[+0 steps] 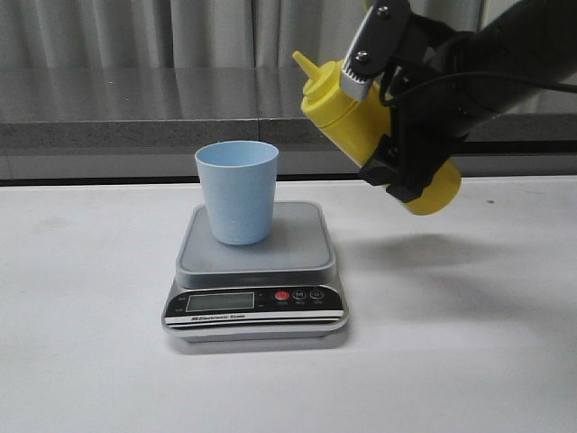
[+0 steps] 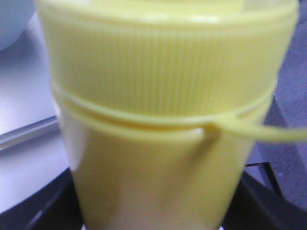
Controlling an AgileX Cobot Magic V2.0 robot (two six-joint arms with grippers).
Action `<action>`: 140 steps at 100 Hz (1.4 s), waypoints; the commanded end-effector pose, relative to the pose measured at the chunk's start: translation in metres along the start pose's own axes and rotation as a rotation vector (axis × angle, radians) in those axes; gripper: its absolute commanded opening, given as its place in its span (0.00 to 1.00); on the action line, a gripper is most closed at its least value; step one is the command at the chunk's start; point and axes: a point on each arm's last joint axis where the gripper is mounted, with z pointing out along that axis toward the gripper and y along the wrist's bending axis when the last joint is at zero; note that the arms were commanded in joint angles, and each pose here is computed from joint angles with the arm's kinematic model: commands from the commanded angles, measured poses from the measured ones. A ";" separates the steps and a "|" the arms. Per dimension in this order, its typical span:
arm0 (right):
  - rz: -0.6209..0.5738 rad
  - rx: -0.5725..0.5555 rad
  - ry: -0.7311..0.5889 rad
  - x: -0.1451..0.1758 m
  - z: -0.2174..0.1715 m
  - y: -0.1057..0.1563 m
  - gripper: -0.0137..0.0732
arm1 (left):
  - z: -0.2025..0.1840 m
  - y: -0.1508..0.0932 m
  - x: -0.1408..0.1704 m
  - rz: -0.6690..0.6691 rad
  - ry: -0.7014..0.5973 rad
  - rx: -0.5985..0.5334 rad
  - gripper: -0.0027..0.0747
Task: Pour seasoning into cup on scale with both arms
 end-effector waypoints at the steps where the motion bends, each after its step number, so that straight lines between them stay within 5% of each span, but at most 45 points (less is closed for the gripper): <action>1: -0.090 0.073 -0.043 -0.028 -0.016 -0.023 0.43 | -0.001 -0.001 -0.016 -0.010 -0.103 0.010 0.01; 47: -0.453 0.109 0.195 -0.056 -0.002 -0.025 0.43 | -0.001 -0.001 -0.016 -0.010 -0.103 0.010 0.01; 79: -0.649 0.152 0.194 -0.071 -0.002 -0.023 0.43 | -0.001 -0.001 -0.016 -0.010 -0.103 0.010 0.01; 140: -0.731 0.173 0.200 -0.074 -0.003 -0.023 0.43 | -0.001 -0.001 -0.016 -0.010 -0.103 0.010 0.01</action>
